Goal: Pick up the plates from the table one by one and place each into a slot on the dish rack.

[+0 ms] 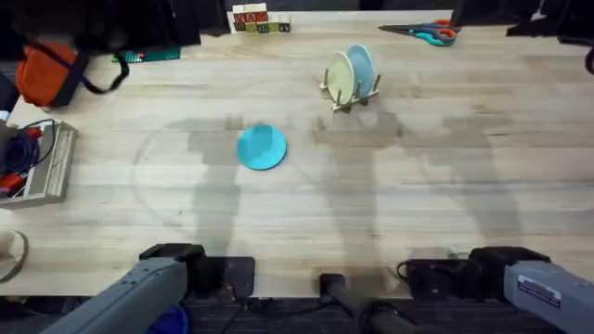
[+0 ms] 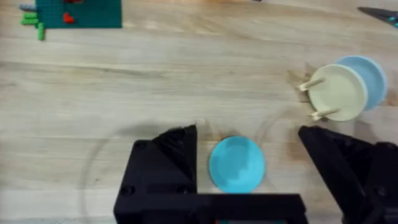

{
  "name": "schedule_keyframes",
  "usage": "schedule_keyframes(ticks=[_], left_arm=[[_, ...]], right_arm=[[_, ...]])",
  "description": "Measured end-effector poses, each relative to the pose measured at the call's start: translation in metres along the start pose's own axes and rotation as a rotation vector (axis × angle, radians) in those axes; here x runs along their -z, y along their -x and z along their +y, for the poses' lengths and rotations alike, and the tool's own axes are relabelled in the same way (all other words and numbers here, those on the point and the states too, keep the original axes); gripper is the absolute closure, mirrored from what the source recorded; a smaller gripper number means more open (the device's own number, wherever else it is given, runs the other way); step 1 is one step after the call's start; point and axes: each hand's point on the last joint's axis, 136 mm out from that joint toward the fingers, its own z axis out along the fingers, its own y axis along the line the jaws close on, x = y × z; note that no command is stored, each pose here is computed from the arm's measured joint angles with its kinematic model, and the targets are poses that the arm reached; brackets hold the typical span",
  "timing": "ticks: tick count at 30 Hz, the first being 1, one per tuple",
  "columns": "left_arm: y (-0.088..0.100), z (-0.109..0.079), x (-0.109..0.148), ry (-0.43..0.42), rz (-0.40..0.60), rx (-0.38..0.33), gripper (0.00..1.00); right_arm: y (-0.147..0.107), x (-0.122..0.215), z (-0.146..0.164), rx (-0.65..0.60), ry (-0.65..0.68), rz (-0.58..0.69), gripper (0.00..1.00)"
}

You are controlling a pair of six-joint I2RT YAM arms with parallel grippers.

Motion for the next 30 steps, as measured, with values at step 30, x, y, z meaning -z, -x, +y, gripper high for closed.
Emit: schedule_keyframes(ticks=[30], left_arm=[[-0.018, -0.001, -0.006, -0.309, 0.181, 0.214, 0.008]], right_arm=[[0.001, 0.002, 0.001, 0.032, 0.0, -0.005, 0.007]])
